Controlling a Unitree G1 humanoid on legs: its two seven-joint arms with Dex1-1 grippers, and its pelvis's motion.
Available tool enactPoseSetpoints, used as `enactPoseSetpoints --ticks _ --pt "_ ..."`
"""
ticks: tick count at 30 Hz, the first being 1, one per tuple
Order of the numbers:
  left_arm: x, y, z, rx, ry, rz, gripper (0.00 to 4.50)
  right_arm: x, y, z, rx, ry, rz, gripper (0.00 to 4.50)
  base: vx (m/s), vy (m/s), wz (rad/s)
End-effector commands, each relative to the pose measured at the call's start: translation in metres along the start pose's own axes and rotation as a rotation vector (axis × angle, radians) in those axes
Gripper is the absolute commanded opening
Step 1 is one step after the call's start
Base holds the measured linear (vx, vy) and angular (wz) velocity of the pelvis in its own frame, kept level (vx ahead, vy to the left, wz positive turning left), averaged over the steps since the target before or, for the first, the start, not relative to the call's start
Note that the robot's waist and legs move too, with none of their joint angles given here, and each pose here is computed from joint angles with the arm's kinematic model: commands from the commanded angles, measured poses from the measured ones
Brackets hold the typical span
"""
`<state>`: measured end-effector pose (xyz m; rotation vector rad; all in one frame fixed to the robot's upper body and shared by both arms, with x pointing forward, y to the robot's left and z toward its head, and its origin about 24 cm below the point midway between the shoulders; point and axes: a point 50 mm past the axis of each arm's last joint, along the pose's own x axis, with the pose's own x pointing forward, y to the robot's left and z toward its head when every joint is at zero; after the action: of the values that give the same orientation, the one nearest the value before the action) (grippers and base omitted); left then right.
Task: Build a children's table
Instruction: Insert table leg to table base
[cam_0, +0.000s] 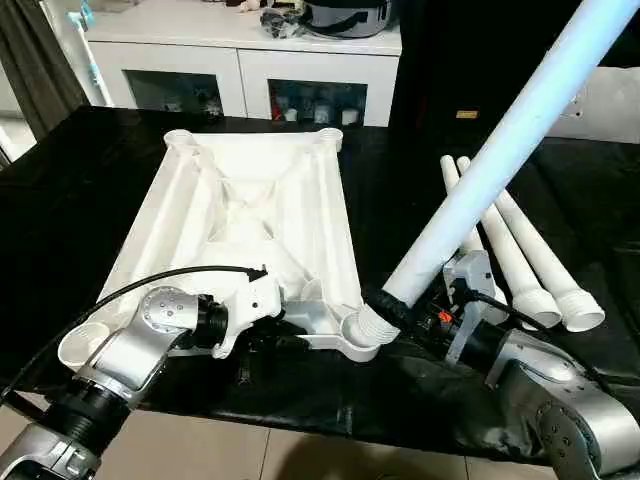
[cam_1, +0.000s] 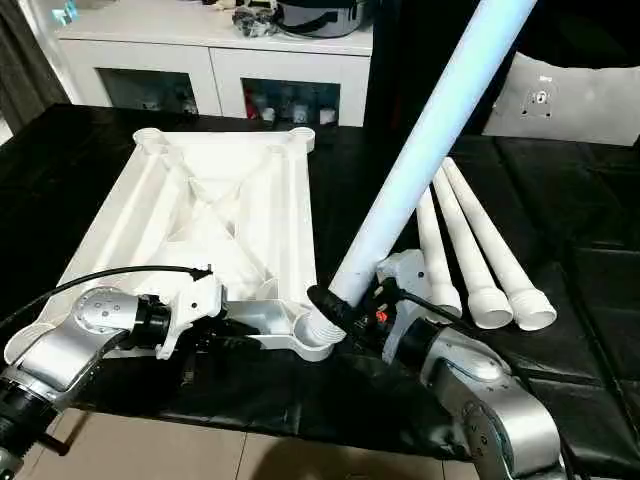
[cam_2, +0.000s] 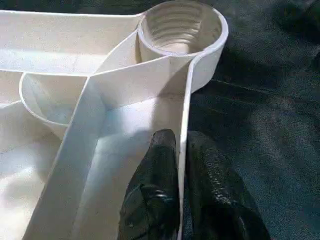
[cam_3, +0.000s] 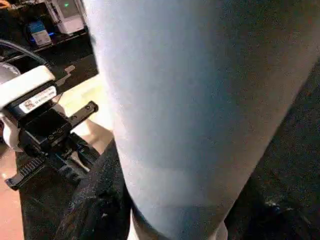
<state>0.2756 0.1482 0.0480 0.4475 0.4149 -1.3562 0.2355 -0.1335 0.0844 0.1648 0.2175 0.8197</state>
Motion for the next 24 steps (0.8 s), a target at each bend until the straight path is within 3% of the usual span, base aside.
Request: enactPoseSetpoints --ticks 1,12,24 --pt "-0.003 0.002 -0.008 -0.032 0.035 0.03 0.08 0.002 0.004 0.009 -0.02 -0.03 0.024 1.93 0.0 0.0 0.0" --pt "-0.003 0.005 -0.009 -0.046 0.039 0.053 0.0 0.005 0.002 0.006 -0.011 -0.023 0.023 1.93 0.0 0.0 0.0" --pt "0.006 0.012 0.003 -0.013 -0.006 0.082 0.0 0.008 -0.002 0.009 -0.028 -0.031 -0.002 1.93 0.0 0.0 0.0"
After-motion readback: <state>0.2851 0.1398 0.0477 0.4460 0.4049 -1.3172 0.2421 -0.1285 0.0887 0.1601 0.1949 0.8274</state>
